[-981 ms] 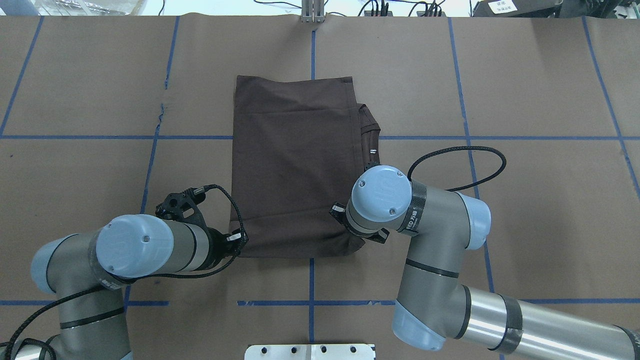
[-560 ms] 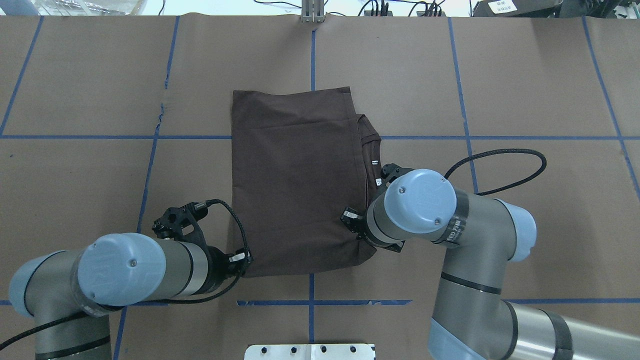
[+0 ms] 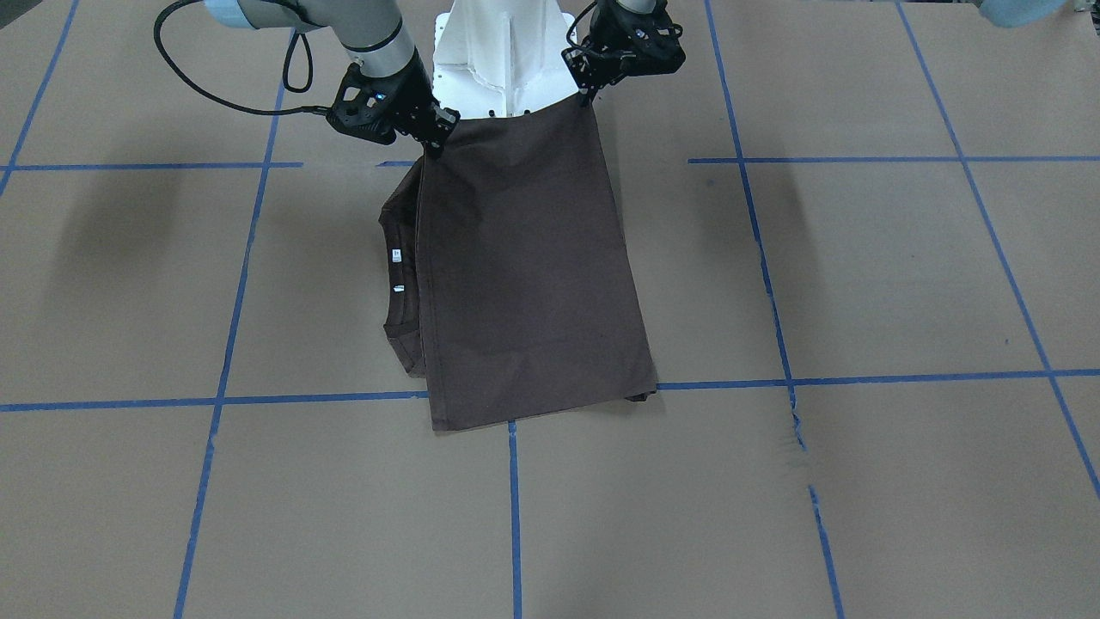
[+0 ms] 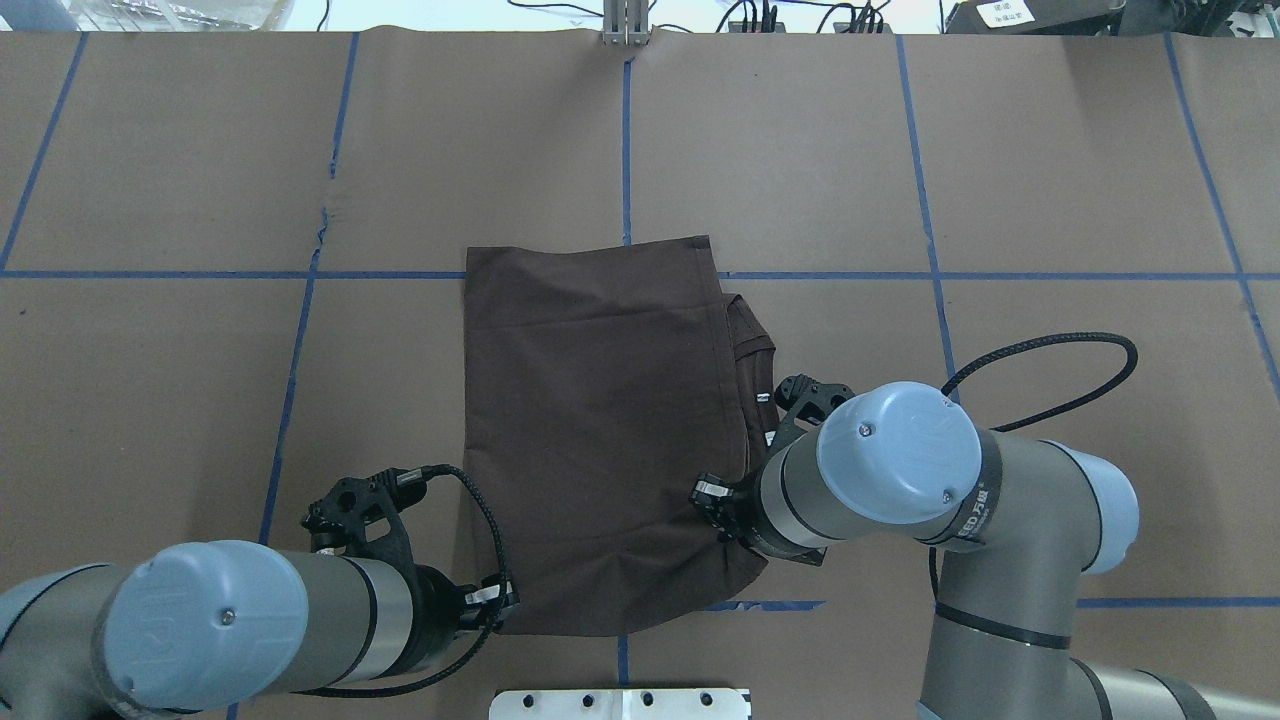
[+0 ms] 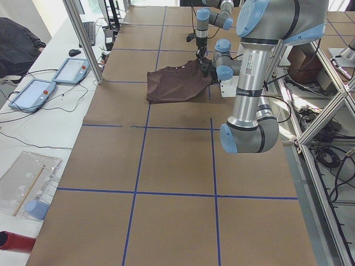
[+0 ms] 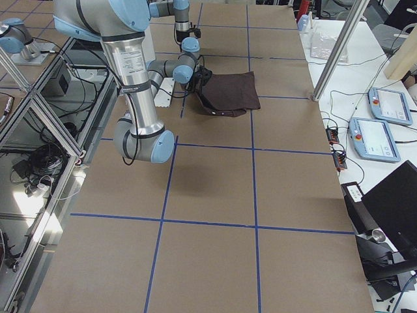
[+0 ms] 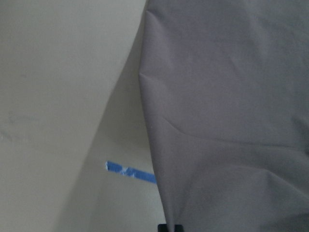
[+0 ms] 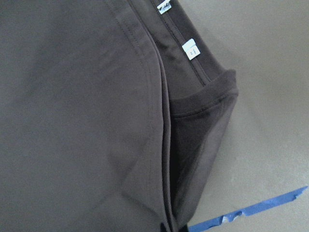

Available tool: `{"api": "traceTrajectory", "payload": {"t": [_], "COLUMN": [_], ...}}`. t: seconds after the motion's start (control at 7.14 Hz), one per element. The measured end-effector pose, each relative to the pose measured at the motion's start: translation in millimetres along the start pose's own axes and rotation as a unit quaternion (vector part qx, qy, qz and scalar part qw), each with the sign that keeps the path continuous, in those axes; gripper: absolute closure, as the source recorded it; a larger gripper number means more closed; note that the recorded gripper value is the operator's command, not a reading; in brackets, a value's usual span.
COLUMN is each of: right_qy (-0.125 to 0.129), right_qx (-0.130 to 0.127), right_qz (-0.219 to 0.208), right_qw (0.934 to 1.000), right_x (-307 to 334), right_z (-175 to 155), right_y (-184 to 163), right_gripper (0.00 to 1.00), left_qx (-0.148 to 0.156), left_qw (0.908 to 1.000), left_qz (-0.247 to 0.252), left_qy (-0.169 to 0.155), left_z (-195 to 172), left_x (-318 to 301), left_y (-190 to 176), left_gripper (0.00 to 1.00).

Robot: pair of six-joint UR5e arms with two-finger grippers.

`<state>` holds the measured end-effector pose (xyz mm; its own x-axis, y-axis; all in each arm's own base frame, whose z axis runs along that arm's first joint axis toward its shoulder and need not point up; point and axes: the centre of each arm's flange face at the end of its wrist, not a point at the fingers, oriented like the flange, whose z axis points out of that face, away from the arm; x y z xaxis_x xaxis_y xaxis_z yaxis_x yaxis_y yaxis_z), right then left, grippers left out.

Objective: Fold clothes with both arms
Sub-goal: 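Grasp the near edge with both grippers and fold it toward the far edge, then lay the folded edge down and open both grippers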

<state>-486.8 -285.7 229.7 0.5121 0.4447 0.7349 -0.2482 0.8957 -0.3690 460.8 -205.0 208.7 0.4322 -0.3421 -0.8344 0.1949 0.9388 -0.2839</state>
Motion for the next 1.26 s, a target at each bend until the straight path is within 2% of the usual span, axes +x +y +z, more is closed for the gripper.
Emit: {"api": "traceTrajectory", "payload": {"t": [0.28,0.42,0.7,0.98,1.26], "right_qy": [-0.022,-0.030,-0.028,-0.028,-0.036], "right_qx": [0.030,0.047,0.071,0.077,0.082], "right_qz": [0.011,0.019,0.027,0.021,0.023], "right_qw": [0.9992,0.9983,0.9967,0.9964,0.9957], "right_x": [-26.1,-41.1,-69.9,-96.9,-114.3], "right_z": [-18.3,-25.9,-26.4,-12.0,-6.5], "right_y": [-42.3,-66.5,-113.9,-155.0,-178.9], "right_gripper": [1.00,1.00,1.00,1.00,1.00], "left_qx": [0.028,0.042,0.073,0.108,0.124], "left_qw": [0.9993,0.9985,0.9967,0.9934,0.9913], "left_qz": [-0.017,-0.031,-0.035,-0.036,-0.034], "left_qy": [0.018,0.018,0.010,0.016,0.028], "left_z": [-23.2,-23.0,-10.6,-22.1,-6.0], "left_x": [22.0,32.1,52.2,58.2,64.4], "left_y": [-37.9,-65.3,-116.3,-163.7,-197.9], "left_gripper": [1.00,1.00,1.00,1.00,1.00]}}
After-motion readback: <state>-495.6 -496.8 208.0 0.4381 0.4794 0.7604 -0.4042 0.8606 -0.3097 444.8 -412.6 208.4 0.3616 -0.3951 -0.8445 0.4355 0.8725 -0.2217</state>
